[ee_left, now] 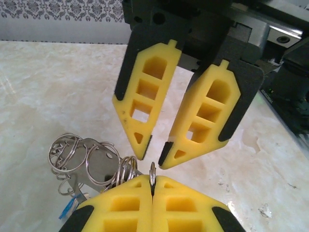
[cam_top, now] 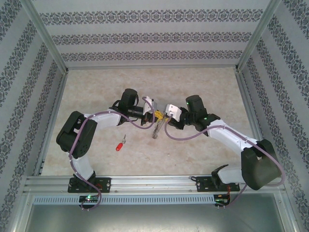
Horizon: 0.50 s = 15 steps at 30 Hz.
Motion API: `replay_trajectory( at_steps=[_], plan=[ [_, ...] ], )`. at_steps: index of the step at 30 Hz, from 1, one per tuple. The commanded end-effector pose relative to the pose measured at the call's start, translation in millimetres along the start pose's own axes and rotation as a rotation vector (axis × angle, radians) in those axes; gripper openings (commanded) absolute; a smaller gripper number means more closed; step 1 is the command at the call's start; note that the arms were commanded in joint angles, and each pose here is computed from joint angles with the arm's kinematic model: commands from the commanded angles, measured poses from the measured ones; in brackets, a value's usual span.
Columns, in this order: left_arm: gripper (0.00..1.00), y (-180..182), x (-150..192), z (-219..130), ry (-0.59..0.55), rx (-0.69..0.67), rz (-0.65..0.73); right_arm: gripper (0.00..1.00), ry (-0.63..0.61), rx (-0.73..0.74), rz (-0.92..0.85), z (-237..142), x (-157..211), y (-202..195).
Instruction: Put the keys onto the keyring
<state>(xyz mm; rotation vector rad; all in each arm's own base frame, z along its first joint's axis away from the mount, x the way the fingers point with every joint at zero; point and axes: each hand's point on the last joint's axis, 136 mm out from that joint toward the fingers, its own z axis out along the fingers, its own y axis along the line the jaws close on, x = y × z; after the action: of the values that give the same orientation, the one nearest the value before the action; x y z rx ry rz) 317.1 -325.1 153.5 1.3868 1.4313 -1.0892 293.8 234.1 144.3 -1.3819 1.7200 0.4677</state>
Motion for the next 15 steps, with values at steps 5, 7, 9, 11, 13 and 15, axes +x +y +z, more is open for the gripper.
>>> replay_trajectory(
  at_steps=[5, 7, 9, 11, 13, 15],
  plan=[
    [0.0, -9, -28, -8, -0.066, 0.076, 0.035, 0.16, -0.158, -0.032, -0.026, -6, -26, 1],
    [0.0, -7, -28, -8, -0.068, 0.071, 0.038, 0.1, -0.177, -0.052, -0.029, -7, -28, 4],
    [0.0, -6, -28, -7, -0.067, 0.069, 0.037, 0.07, -0.179, -0.066, -0.021, -6, -27, 5],
    [0.0, -5, -26, -7, -0.064, 0.066, 0.033, 0.07, -0.181, -0.084, -0.014, -4, -25, 8],
    [0.0, 0, -20, -6, -0.052, 0.046, 0.021, 0.14, -0.18, -0.089, -0.01, -4, -23, 10],
    [0.0, 4, -15, -6, -0.043, 0.031, 0.004, 0.19, -0.179, -0.098, -0.01, -4, -20, 12]
  ],
)
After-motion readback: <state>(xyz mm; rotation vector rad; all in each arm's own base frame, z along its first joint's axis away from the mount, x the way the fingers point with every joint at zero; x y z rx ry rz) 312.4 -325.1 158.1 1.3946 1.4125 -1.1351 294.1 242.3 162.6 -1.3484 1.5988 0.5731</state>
